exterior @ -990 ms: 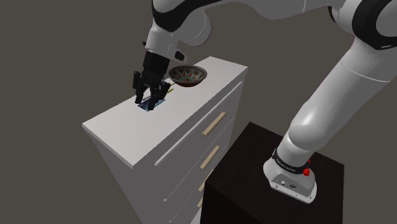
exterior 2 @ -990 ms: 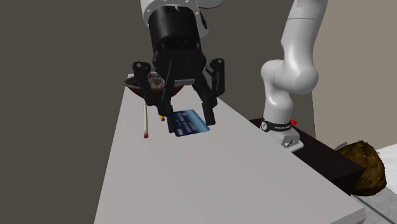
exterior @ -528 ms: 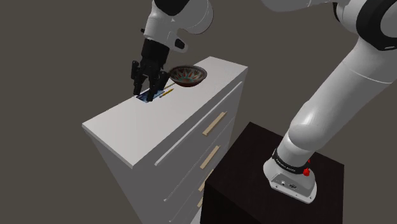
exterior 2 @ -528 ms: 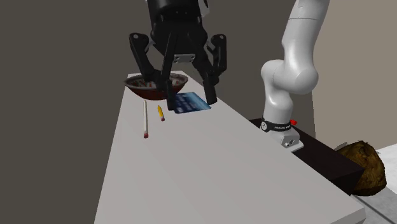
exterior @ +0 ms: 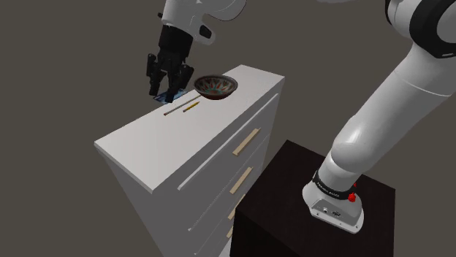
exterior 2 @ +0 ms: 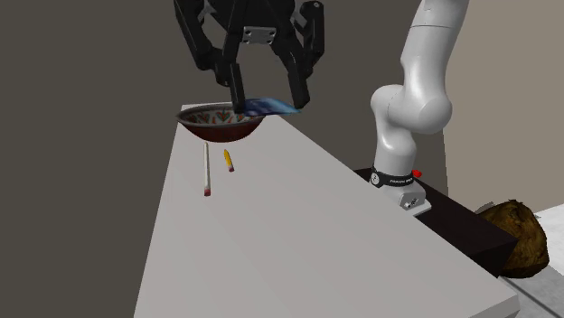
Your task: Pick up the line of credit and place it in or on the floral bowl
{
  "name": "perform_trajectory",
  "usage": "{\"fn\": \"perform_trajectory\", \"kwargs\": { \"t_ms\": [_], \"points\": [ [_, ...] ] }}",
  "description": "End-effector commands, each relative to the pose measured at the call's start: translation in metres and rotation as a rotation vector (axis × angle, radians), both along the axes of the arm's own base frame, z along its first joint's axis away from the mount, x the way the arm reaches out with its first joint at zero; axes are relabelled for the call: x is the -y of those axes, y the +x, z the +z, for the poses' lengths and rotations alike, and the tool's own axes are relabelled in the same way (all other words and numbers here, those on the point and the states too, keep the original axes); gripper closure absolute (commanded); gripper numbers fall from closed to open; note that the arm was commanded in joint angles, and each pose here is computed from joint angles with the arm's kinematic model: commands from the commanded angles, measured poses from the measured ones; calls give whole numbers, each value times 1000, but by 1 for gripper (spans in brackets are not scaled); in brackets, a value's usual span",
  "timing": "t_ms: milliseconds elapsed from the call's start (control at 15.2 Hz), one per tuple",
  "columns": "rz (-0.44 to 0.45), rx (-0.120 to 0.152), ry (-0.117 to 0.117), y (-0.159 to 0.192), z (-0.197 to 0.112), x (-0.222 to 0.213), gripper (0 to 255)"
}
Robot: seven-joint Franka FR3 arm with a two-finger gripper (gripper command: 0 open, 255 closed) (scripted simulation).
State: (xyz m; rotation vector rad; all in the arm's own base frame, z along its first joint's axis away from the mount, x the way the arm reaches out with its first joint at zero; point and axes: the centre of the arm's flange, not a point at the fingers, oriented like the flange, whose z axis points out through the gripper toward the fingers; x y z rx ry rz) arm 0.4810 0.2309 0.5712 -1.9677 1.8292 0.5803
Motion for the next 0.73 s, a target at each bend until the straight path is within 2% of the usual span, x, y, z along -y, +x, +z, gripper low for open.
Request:
{"fn": "perform_trajectory", "kwargs": {
  "t_ms": [0,132,660],
  "points": [
    [0,0,0,0,11,0,255],
    [0,0,0,0,17,0,255],
    [0,0,0,14,25,104,255]
  ]
}}
